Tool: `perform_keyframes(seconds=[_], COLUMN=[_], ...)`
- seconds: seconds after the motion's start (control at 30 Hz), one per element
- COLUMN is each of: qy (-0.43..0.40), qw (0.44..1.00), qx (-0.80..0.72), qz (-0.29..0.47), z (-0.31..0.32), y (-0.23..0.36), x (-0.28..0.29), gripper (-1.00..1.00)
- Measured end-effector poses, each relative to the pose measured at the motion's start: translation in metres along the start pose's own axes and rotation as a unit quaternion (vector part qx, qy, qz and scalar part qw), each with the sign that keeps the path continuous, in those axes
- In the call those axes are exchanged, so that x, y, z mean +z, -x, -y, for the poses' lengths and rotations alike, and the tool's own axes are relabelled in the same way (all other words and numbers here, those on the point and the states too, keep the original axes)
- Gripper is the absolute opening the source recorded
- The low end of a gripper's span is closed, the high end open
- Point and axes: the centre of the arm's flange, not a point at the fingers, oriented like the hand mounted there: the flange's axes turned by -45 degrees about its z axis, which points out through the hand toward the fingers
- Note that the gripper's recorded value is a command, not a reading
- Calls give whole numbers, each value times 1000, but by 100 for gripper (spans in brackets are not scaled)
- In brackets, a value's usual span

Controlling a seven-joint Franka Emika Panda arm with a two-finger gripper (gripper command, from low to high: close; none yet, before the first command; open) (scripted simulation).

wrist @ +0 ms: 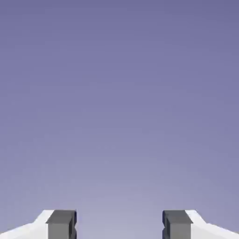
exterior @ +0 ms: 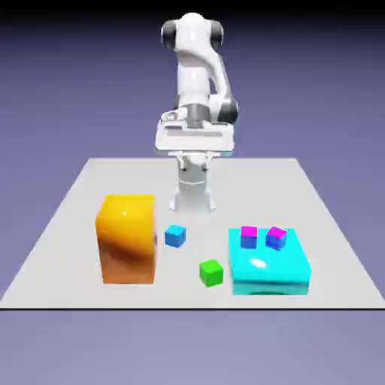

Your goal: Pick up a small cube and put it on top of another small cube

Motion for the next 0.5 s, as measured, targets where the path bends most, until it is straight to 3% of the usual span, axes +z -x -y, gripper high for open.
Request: perform_keyframes(seconds=[0.23, 0.5], qy=[-24, -122], qw=[945, 764], qx=[-235, -464], qz=[225, 432], z=[13, 19], y=[115, 261], x=[74, 97], gripper=[0, 0])
